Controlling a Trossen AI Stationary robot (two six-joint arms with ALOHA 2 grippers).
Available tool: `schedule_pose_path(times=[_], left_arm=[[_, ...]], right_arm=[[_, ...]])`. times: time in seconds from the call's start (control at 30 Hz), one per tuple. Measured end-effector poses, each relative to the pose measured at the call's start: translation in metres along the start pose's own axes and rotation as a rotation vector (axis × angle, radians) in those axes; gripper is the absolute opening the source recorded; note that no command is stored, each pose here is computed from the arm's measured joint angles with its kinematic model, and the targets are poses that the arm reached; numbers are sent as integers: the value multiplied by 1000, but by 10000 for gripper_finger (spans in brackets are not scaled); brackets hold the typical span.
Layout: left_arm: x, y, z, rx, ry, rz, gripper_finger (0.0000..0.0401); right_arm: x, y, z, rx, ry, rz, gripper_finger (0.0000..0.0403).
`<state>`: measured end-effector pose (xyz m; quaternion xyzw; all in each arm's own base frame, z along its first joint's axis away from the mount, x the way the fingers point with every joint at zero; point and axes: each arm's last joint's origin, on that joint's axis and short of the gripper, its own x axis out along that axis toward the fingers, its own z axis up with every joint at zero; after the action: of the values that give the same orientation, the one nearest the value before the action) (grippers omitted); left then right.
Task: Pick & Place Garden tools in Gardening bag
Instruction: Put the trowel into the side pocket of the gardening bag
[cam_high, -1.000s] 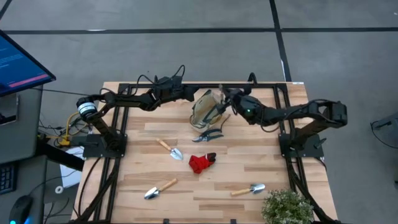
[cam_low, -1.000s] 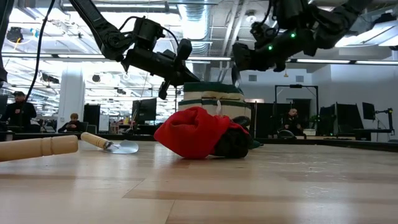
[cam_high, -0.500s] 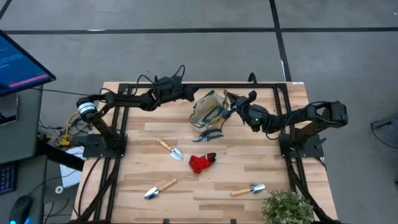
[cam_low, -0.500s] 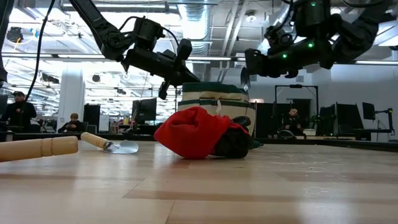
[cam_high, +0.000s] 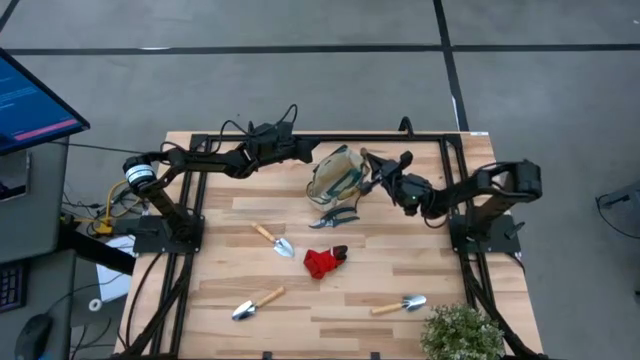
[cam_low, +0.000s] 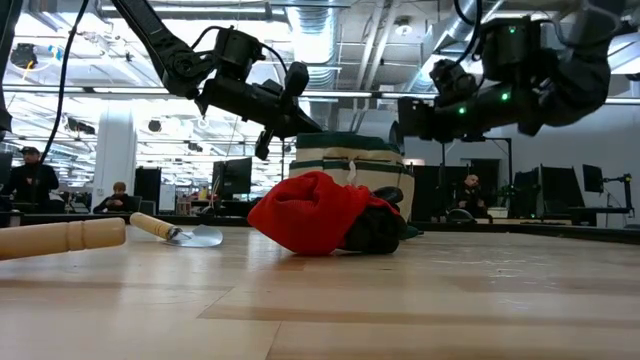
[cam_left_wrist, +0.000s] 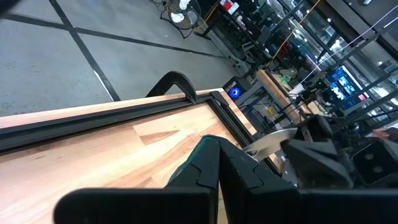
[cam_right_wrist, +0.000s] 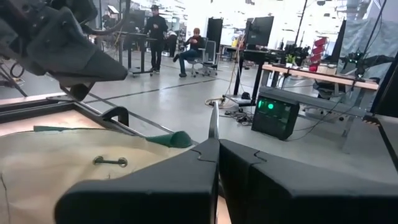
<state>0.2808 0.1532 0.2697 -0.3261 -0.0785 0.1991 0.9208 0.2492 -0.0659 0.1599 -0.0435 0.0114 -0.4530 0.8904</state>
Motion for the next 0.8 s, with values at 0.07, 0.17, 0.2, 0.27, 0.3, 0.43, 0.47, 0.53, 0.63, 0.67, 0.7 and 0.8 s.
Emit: schedule_pose_path(times=[0.07, 0.17, 0.2, 0.27, 0.3, 0.43, 0.47, 0.53, 0.63, 0.67, 0.7, 0.8], left_arm=[[0, 0, 0, 0, 0, 0, 4], [0, 0, 0, 0, 0, 0, 3], [0, 0, 0, 0, -1, 0, 3], [0, 0, 0, 0, -1, -1, 3], [0, 0, 0, 0, -2, -2, 3], [0, 0, 0, 0, -2, -2, 3], [0, 0, 0, 0, -2, -2, 3], [0, 0, 0, 0, -3, -2, 3], [0, 0, 0, 0, -3, -2, 3], [0, 0, 0, 0, -3, -2, 3], [0, 0, 0, 0, -3, -3, 3], [0, 0, 0, 1, -5, -4, 3]], right_arm=[[1, 2, -5, 9, -9, -1, 0], [2, 5, -10, 15, -16, 2, 0], [2, 5, -11, 15, -15, 4, 0], [1, 7, -14, 14, -15, 3, 0], [1, 8, -15, 13, -14, 6, 0], [1, 9, -16, 7, -7, 7, 0], [1, 9, -17, 6, -7, 7, 0], [1, 8, -17, -1, -7, 6, 0], [1, 8, -17, -31, -6, 7, 0], [1, 8, -17, -42, -7, 7, 1], [1, 8, -16, -53, -8, 7, 4], [0, 8, -14, -112, -10, 5, 20]])
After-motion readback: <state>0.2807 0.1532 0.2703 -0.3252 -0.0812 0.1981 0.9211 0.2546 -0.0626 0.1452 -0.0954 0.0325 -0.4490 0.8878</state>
